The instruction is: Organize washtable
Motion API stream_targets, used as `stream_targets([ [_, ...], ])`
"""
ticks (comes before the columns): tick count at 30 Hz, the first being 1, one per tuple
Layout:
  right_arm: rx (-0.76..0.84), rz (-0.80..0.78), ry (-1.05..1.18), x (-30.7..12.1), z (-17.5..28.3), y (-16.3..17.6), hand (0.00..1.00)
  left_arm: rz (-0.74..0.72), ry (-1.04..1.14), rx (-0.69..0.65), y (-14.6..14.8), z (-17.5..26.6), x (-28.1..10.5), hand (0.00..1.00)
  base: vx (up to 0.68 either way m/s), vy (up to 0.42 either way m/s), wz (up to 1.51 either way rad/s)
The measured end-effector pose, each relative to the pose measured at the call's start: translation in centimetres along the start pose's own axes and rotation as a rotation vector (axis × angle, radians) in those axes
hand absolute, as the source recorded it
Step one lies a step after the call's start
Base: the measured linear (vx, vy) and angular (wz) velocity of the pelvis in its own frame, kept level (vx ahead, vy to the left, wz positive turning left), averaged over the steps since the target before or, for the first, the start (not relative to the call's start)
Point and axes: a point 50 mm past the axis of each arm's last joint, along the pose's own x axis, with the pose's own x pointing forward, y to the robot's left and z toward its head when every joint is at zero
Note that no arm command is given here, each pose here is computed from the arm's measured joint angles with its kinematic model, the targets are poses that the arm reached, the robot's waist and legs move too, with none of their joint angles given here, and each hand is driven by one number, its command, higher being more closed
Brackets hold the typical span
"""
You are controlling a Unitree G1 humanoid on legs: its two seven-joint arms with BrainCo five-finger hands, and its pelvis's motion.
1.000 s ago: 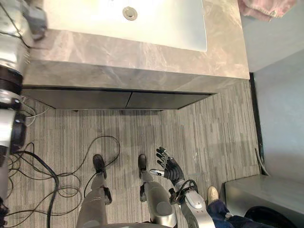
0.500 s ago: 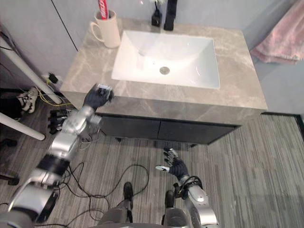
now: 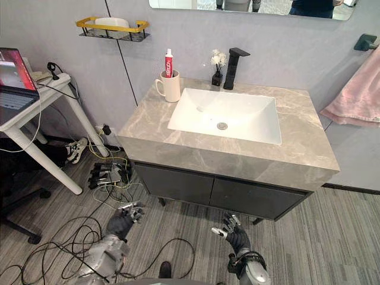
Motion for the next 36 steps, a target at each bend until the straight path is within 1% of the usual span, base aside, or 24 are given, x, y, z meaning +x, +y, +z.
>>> stream_targets([
  [3, 0.005, -0.002, 0.037, -0.2, -1.0, 0.0, 0.00, 0.022, 0.043, -0.016, 0.2, -1.2, -0.1, 0.00, 0.01, -0.010, 0.07],
  [8, 0.010, 0.009, 0.083, -0.3, -2.1, 0.5, 0.00, 0.073, 0.132, 0.054, 1.2, -3.1, -0.5, 0.00, 0.06, -0.024, 0.13],
  [11, 0.016, 0.014, 0.079, -0.2, -2.1, 0.8, 0.00, 0.099, 0.161, 0.086, 1.5, -3.7, -0.6, 0.00, 0.06, -0.021, 0.08],
  [16, 0.001, 0.002, 0.017, 1.1, -0.3, 1.0, 0.00, 0.105, 0.166, 0.121, 1.3, -3.8, -0.5, 0.00, 0.01, -0.002, -0.38],
  [17, 0.002, -0.002, 0.005, 1.1, 0.0, 1.0, 0.00, 0.103, 0.163, 0.125, 1.3, -3.7, -0.3, 0.00, -0.04, 0.027, -1.02],
  [20, 0.126, -0.024, -0.055, 1.1, 1.0, 0.7, 0.00, 0.062, 0.116, 0.168, 0.5, -2.4, 1.1, 0.00, -0.09, 0.039, -1.32],
  [21, 0.142, -0.023, -0.063, 1.2, 1.2, 0.8, 0.00, 0.051, 0.102, 0.187, 0.4, -1.9, 1.5, 0.00, -0.12, 0.057, -1.43],
  [24, 0.141, -0.032, -0.069, 1.3, 1.6, 0.1, 0.00, 0.017, 0.068, 0.203, -0.6, -1.0, 2.5, 0.00, -0.10, 0.055, -1.47],
  [26, 0.135, -0.016, -0.076, 1.9, 2.1, 0.8, 0.00, 0.015, 0.018, 0.219, -0.7, 0.5, 3.5, 0.00, -0.08, 0.066, -1.33],
  [27, 0.126, 0.002, -0.069, 2.1, 2.0, 1.3, 0.00, 0.027, 0.004, 0.215, -0.6, 0.8, 3.6, 0.00, -0.04, 0.048, -1.35],
  [29, 0.069, 0.103, -0.075, 3.6, 3.1, 3.4, 0.00, 0.071, -0.053, 0.191, -0.3, 2.1, 3.7, 0.00, -0.09, -0.006, -1.67],
  [30, 0.057, 0.119, -0.079, 3.9, 3.5, 3.7, 0.00, 0.081, -0.056, 0.179, -0.1, 2.1, 3.7, 0.00, -0.15, -0.057, -1.48],
  [32, 0.031, 0.154, -0.095, 4.5, 4.3, 4.5, 0.00, 0.079, -0.058, 0.141, -0.7, 1.8, 3.8, 0.00, -0.09, -0.103, -0.91],
  [35, -0.024, 0.163, -0.068, 4.3, 3.9, 4.1, 0.00, 0.099, -0.023, 0.099, -0.8, 0.8, 4.0, 0.00, -0.03, -0.184, -0.28],
  [36, -0.031, 0.154, -0.047, 3.8, 3.2, 3.7, 0.00, 0.104, 0.007, 0.080, -0.8, -0.1, 3.6, 0.00, -0.04, -0.127, -0.17],
])
